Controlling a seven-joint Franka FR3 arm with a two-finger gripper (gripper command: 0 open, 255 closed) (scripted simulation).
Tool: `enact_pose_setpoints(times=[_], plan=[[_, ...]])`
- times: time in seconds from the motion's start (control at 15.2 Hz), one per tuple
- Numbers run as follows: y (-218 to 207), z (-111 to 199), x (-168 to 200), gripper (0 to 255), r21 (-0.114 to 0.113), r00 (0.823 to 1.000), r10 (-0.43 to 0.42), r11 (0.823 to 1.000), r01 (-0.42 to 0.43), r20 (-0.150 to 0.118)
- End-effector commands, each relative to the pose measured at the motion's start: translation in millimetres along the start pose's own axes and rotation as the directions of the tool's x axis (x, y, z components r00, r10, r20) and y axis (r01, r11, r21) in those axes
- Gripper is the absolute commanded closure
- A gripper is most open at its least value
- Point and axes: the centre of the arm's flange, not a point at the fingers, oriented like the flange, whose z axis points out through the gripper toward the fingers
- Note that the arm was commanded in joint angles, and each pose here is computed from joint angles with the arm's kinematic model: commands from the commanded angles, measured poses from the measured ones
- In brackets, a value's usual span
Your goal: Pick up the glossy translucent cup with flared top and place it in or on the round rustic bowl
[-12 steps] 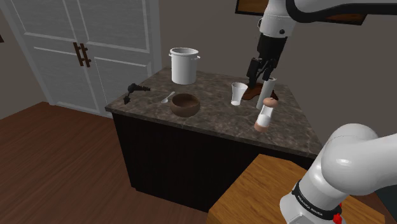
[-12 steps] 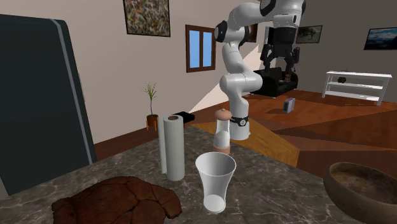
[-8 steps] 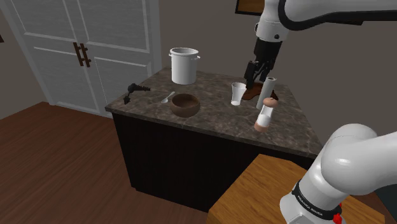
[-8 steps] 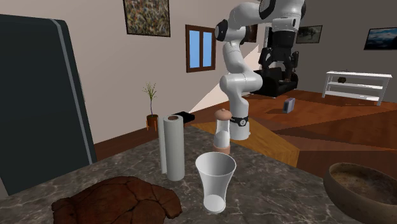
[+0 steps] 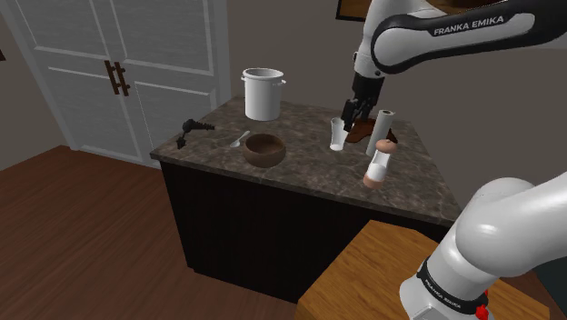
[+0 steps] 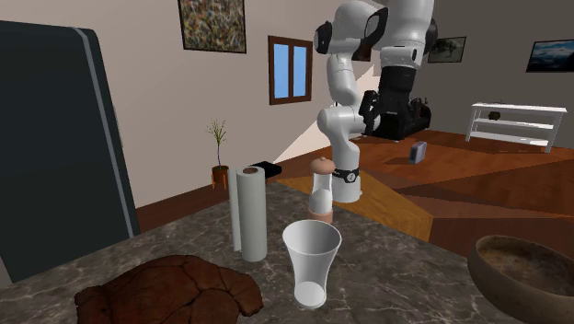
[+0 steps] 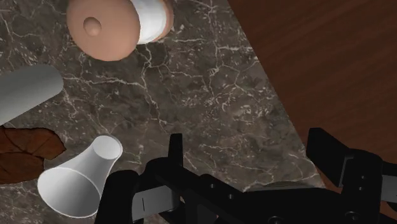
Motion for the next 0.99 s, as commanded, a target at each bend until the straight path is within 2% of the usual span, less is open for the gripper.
enact_pose_setpoints(times=[0.0,0.92], plan=[[13,17,12,0,-0.015,1.0,-0.008,1.0,0.008,-0.01],[112,122,105,0,-0.111,0.996,-0.062,0.992,0.056,-0.059]])
